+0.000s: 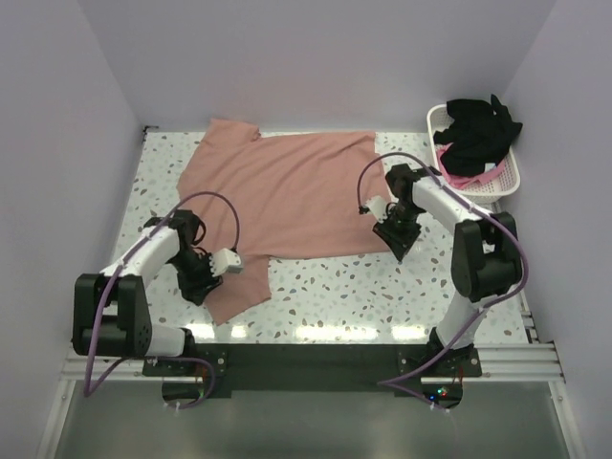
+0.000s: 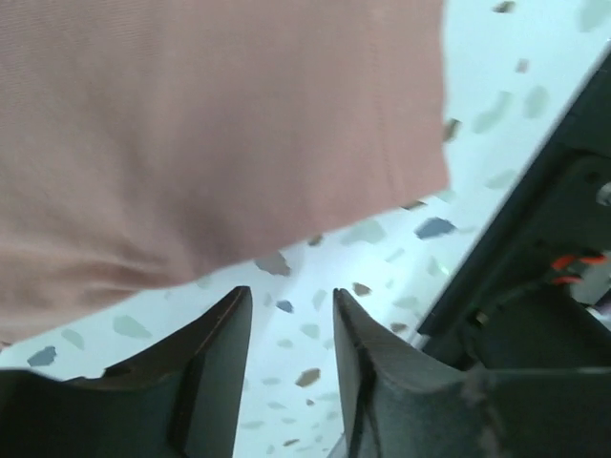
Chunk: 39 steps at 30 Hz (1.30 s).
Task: Fold and stack the t-shirts
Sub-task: Flatten the tshirt out
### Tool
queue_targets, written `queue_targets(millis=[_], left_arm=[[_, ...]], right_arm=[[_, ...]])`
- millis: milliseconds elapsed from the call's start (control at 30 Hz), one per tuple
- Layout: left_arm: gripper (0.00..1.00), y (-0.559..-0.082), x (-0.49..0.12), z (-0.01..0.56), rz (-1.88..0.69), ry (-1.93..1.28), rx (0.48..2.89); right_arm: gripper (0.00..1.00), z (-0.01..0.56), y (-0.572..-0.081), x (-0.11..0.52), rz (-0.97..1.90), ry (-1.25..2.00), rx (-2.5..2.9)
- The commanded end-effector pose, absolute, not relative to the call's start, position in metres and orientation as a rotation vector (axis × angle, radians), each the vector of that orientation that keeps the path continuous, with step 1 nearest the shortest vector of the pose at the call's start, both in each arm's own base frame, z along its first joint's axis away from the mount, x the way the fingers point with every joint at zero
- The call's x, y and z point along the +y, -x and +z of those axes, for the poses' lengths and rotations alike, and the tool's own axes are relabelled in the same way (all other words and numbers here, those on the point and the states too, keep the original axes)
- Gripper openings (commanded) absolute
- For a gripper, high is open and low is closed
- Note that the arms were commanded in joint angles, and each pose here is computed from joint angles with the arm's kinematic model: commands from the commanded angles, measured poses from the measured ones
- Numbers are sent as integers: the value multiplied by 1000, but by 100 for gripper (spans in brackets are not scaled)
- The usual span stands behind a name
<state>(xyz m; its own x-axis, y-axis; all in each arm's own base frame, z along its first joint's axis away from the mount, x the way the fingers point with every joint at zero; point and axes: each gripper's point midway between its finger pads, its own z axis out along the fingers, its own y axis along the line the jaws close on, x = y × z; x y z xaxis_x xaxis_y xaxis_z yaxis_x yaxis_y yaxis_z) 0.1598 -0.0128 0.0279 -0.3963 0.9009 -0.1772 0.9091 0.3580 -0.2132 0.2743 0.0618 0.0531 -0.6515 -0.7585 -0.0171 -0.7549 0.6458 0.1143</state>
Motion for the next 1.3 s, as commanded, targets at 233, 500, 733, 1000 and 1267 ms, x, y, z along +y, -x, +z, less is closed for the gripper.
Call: queue_targets(millis=[233, 500, 733, 1000, 1267], left_arm=[[52, -288, -48, 74, -461, -1322, 2456], [52, -320, -22, 25, -270, -1208, 2595], [52, -271, -8, 0, -252, -1307, 2687], [50, -169, -13, 5, -475, -1488, 2744], [55, -232, -48, 61, -597, -1312, 2578]], right_arm=[[34, 74, -339, 97, -278, -1251, -2991], [32, 20, -356, 80, -83, -1197, -2961], [27, 4, -286, 51, -33, -1218, -2761], [30, 45, -170, 60, -343, -1279, -2479], [34, 67, -253, 92, -341, -1210, -2743]])
